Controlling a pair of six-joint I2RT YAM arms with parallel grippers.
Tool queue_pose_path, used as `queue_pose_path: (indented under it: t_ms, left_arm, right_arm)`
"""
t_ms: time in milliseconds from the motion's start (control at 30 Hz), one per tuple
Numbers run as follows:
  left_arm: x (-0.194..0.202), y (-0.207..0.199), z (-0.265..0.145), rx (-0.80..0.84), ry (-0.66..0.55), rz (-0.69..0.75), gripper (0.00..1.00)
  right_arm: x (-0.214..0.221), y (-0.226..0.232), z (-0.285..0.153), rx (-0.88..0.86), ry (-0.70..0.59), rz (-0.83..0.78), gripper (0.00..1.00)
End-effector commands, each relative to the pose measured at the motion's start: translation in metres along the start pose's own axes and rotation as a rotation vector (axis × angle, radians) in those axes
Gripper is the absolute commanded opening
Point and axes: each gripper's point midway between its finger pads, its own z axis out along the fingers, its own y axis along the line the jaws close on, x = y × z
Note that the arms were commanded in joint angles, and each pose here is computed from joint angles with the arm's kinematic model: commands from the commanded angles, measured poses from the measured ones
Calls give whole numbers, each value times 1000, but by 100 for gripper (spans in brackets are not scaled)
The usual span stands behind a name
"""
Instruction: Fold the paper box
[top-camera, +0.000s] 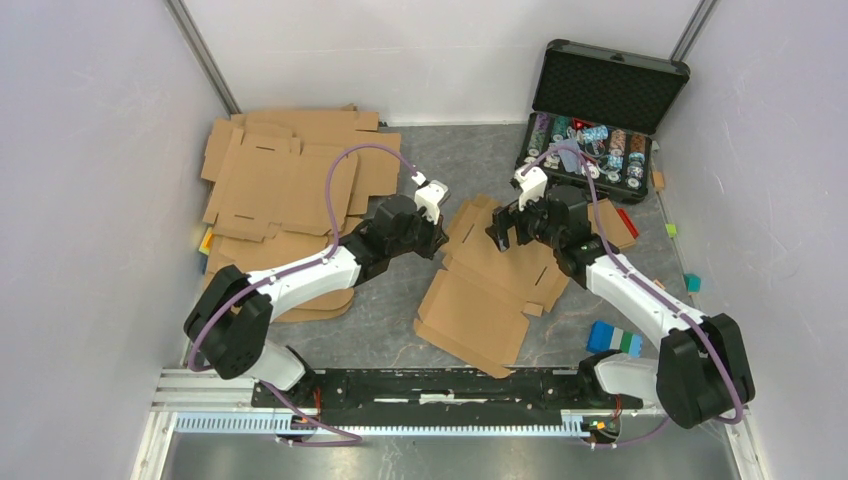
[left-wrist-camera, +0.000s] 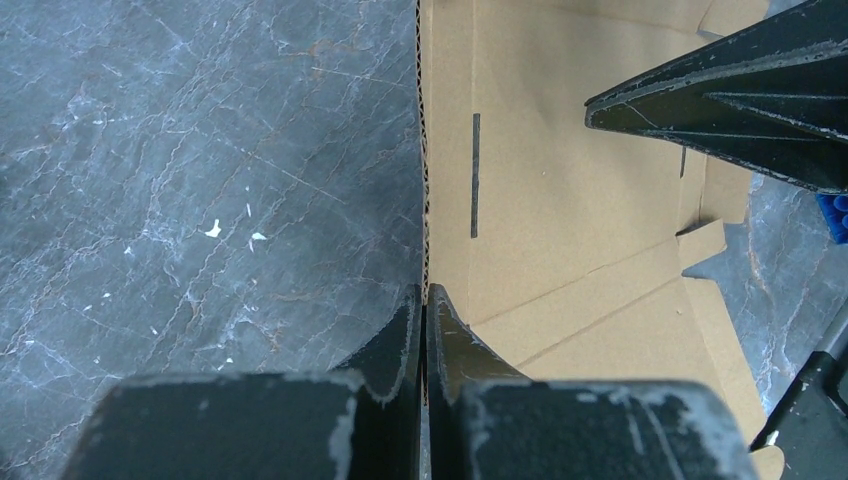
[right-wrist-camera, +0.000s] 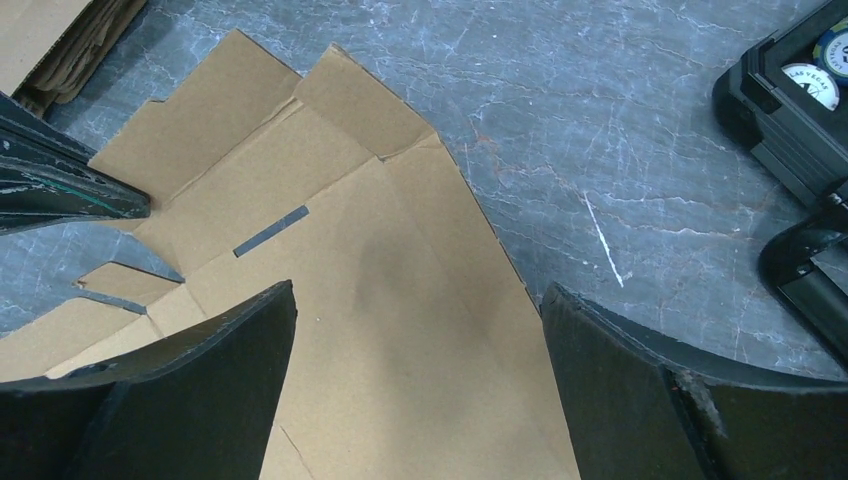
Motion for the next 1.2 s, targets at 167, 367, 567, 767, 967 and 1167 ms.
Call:
queue_pose_path:
  t_ms: [167, 367, 567, 767, 967, 1167]
  left_arm:
    - [-20, -2, 1, -6, -64, 15, 2]
    - [-18, -2, 2, -6, -57, 14, 2]
    - [-18, -3, 3, 1, -54, 16, 2]
    - [-18, -2, 3, 0, -53, 19, 2]
    - [-16, -2, 4, -4, -45, 21, 2]
    - [-17, -1, 4, -9, -46, 22, 2]
  right_arm:
    - [-6, 23, -6, -125, -31, 4, 78]
    - [-2, 22, -13, -110, -17, -6, 68]
    - [8, 0, -9, -1, 52, -32, 57]
    - [13, 7, -5, -45, 80, -33, 52]
    - [17, 10, -5, -54, 95, -43, 43]
    - [21, 19, -4, -57, 124, -70, 41]
